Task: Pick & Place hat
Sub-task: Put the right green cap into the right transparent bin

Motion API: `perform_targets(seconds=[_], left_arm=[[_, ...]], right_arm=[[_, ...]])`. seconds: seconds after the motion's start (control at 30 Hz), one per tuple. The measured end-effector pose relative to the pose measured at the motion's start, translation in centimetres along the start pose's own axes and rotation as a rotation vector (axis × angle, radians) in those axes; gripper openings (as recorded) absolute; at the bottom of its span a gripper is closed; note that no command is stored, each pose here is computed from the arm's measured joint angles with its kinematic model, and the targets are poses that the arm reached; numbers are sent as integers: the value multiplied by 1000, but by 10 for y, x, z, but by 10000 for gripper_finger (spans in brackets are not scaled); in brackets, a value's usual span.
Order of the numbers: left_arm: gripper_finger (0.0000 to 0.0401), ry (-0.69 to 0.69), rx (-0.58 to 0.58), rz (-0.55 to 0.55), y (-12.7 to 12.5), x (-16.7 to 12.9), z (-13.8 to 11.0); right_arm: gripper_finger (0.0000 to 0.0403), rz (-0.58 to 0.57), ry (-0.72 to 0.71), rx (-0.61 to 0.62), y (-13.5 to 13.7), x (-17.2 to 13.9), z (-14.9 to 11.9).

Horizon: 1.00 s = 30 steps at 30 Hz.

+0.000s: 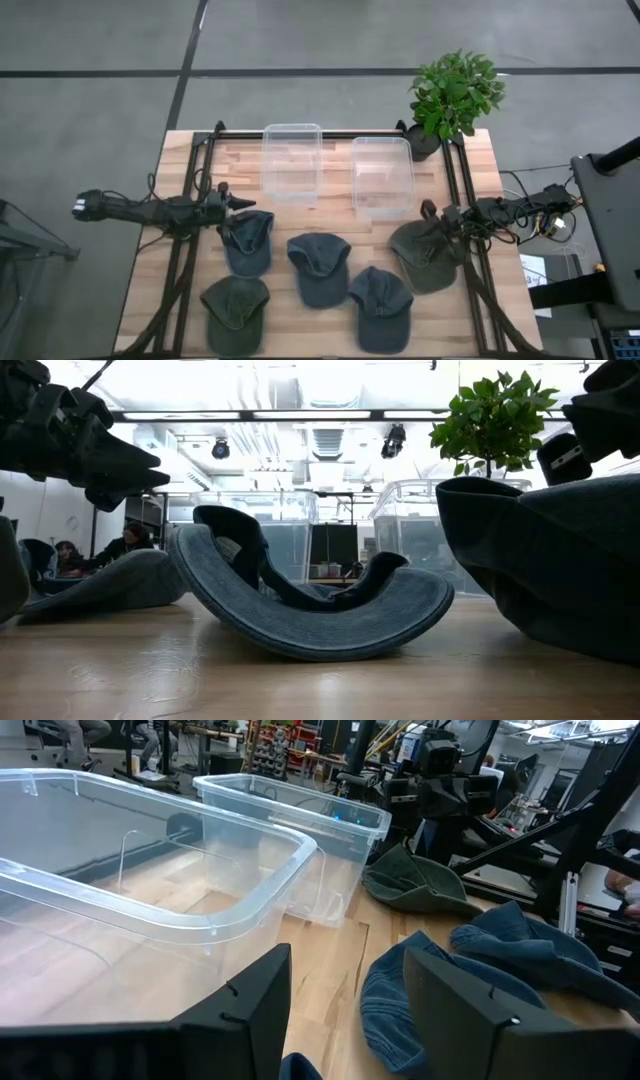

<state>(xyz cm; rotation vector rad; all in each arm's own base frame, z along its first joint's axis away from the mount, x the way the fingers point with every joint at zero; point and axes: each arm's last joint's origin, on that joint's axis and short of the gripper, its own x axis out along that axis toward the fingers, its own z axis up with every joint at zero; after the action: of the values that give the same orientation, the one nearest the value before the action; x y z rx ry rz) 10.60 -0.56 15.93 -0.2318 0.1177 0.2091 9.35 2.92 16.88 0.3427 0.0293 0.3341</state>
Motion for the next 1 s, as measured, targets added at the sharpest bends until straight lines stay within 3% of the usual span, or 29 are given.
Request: perform_targets(seconds=[0.23, 0.37, 0.5, 0.63, 0.83, 1.0], left_arm=[[187, 1, 0, 0, 0, 0, 0], [187, 2, 0, 0, 0, 0, 0], [187, 2, -1, 0, 0, 0, 0], [187, 2, -1, 0, 0, 0, 0], [187, 2, -1, 0, 0, 0, 0], [187, 2, 10, 1, 0, 0, 0]], right_arm=[[34, 144, 89, 238, 5, -1, 0], [34, 155, 282, 453, 13, -8, 6], [34, 51, 547, 624, 23, -22, 19], [34, -97, 779, 718, 34, -32, 40], [33, -295, 1012, 769, 47, -22, 65], [33, -402, 1142, 717, 48, -1, 61]])
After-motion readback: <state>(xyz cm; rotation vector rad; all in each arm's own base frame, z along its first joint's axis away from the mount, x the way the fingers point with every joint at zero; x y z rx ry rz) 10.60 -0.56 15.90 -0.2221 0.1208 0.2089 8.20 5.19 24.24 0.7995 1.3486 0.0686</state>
